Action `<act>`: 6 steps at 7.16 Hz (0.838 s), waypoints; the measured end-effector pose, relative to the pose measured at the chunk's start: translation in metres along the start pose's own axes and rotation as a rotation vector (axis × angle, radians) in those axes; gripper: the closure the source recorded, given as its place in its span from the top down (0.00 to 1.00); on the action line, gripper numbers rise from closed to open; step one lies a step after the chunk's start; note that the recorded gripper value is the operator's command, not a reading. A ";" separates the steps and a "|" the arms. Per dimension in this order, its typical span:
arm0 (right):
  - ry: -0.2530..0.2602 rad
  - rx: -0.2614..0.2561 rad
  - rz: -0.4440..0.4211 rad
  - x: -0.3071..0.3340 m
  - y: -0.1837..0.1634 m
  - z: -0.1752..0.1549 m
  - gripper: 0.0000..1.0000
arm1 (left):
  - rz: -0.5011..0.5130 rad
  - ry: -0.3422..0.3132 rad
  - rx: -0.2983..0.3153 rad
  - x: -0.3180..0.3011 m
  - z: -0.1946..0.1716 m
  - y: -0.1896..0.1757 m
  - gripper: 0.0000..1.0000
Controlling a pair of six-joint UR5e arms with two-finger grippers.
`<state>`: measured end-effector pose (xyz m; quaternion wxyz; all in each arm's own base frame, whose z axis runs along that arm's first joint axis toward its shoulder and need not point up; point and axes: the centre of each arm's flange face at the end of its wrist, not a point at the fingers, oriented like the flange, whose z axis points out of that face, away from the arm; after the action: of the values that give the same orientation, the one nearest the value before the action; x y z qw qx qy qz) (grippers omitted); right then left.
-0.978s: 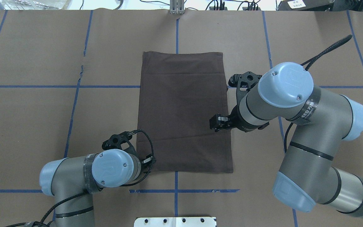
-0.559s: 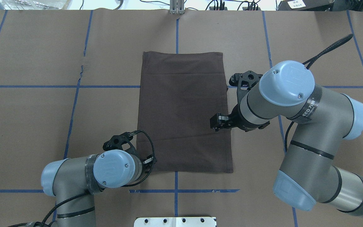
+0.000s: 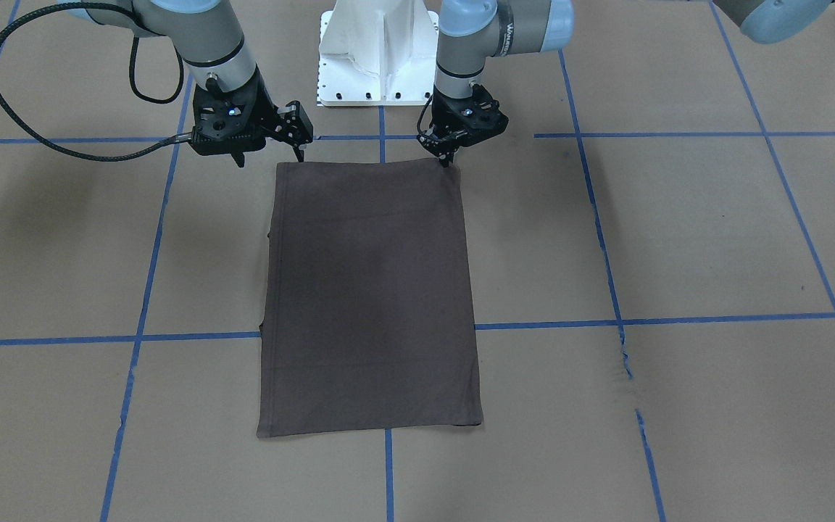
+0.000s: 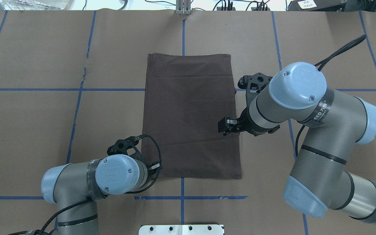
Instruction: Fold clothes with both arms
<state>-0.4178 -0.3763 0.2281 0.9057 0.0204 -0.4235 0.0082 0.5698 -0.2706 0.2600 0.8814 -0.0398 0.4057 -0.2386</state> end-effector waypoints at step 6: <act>0.031 -0.046 0.330 -0.014 0.040 0.030 1.00 | 0.020 0.023 -0.004 0.001 -0.022 -0.002 0.00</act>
<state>-0.4511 -0.3373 0.2379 0.8986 -0.0704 -0.4071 0.1474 0.5535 -0.2698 0.2446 0.8789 -0.0345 0.4168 -0.2293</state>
